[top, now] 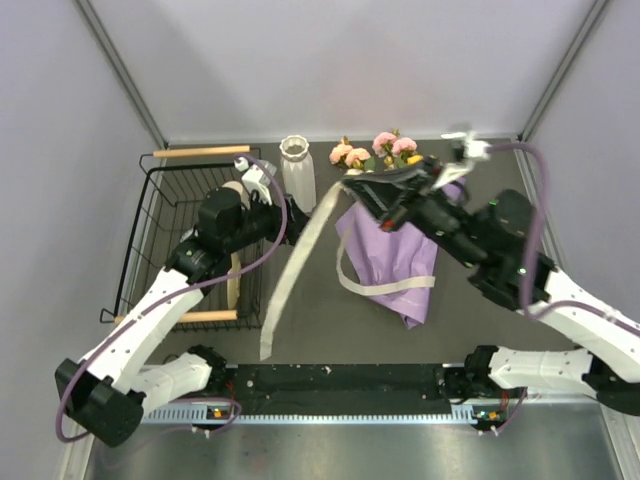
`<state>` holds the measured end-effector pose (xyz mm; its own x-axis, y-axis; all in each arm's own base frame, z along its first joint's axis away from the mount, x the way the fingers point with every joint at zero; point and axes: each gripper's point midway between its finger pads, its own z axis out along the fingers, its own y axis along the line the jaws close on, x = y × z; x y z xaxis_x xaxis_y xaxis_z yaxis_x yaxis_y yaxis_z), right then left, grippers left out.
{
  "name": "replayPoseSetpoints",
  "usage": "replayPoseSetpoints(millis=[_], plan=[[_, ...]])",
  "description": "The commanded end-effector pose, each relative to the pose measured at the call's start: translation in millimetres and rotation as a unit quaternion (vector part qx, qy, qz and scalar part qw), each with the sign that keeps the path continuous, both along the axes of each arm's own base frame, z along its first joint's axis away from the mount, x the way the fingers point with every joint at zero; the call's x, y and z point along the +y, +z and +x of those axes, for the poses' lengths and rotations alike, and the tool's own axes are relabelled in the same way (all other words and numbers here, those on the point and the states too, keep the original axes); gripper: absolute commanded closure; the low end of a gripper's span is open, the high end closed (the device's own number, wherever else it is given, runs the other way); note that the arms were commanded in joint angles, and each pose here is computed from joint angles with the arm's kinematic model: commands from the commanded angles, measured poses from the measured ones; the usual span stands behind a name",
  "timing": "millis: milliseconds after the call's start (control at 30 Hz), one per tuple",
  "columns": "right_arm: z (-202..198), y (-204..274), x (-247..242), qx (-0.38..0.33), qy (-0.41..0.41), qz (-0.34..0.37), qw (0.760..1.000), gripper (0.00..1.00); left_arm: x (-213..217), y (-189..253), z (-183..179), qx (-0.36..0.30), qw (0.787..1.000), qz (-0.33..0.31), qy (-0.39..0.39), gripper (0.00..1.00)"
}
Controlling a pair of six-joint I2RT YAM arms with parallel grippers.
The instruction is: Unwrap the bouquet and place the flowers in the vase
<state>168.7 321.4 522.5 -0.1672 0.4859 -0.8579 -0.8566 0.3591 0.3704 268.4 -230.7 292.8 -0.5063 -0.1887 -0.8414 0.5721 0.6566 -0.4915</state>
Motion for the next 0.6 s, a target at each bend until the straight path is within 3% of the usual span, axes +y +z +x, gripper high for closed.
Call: replayPoseSetpoints(millis=[0, 167, 300, 433, 567], plan=[[13, -2, -66, -0.015, -0.121, 0.003, 0.993, 1.00, -8, 11, 12, -0.019, 1.000, -0.013, -0.005, 0.12], [28, -39, -103, -0.002, -0.206, -0.036, 0.978, 1.00, -18, 14, 12, -0.019, 0.999, -0.030, -0.031, 0.14], [42, -71, -128, 0.012, -0.272, -0.085, 0.958, 1.00, -44, 27, -14, -0.042, 0.987, -0.064, -0.141, 0.19], [51, -90, -154, 0.029, -0.336, -0.110, 0.935, 1.00, -70, 27, -31, -0.073, 0.977, -0.059, -0.190, 0.27], [56, -105, -184, 0.048, -0.399, -0.118, 0.908, 1.00, -104, 10, -57, -0.129, 0.966, -0.023, -0.223, 0.18]])
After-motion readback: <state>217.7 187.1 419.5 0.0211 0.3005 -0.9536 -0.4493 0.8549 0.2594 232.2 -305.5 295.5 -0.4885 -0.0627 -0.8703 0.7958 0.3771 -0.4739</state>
